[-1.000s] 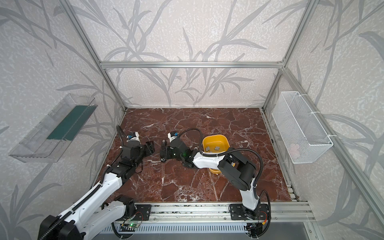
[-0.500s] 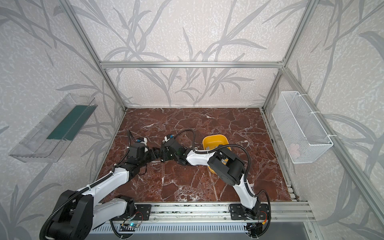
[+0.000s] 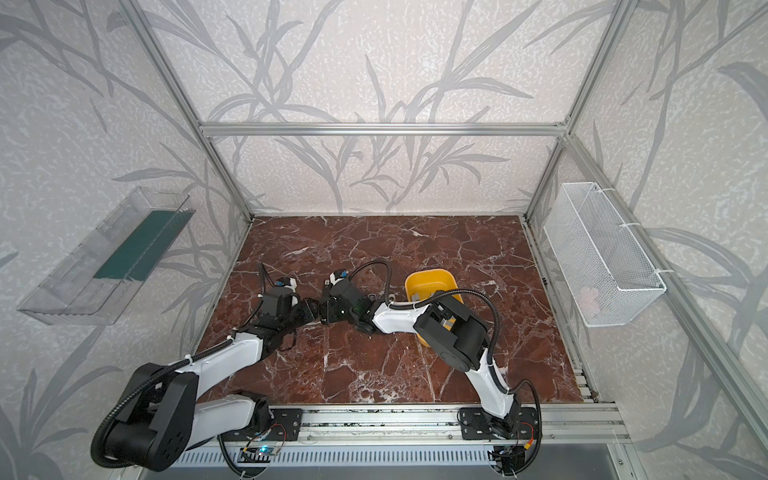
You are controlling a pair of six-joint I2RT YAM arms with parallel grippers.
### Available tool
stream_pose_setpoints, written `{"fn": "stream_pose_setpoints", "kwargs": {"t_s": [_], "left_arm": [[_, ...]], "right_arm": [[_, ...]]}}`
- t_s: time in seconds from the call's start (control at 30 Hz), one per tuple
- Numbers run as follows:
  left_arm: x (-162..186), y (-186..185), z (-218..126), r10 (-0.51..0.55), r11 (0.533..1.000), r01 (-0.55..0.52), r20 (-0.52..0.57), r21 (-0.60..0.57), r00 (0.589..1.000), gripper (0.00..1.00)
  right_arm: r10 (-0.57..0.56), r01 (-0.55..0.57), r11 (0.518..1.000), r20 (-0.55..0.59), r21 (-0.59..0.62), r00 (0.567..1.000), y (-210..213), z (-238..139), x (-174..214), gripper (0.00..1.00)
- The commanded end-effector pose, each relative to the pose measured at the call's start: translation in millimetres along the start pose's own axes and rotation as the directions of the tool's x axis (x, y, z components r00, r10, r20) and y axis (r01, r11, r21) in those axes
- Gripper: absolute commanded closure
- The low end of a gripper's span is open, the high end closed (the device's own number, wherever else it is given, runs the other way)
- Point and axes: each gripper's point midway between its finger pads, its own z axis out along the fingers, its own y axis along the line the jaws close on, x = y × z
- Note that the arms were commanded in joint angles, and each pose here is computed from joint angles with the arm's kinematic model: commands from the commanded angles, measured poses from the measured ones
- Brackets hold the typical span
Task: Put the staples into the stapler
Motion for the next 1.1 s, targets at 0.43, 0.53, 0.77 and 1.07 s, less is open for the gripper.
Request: {"fn": "stream_pose_setpoints", "kwargs": {"t_s": [0.43,0.53,0.77,1.07], "left_arm": [[-31.4,-13.3,-21.6,0.005,1.0,-0.005,0.084,0.002,0.996,0.58],[-47.4,-23.6,-38.3,0.019,0.999,-0.022,0.131,0.024,0.991,0.56],[-62.2,-83.1,-68.3,0.072,0.954,-0.123,0.19,0.274,0.979,0.27],[-34.1,-150.2,-56.4,0.211,0.879,-0.252,0.145,0.405,0.967,0.25]], "right_arm": [[-0.085,0.087,0.994,-0.034,0.067,0.996,-4.1,-11.8,-8.2,0.66],[-0.145,0.145,0.988,0.008,0.056,0.989,13.3,-34.2,-32.1,0.63],[-0.2,0.191,0.975,0.072,0.112,0.977,-3.3,-100.6,-22.2,0.48],[-0.234,0.236,0.946,-0.038,0.224,0.972,-42.0,-124.9,52.6,0.45]]}}
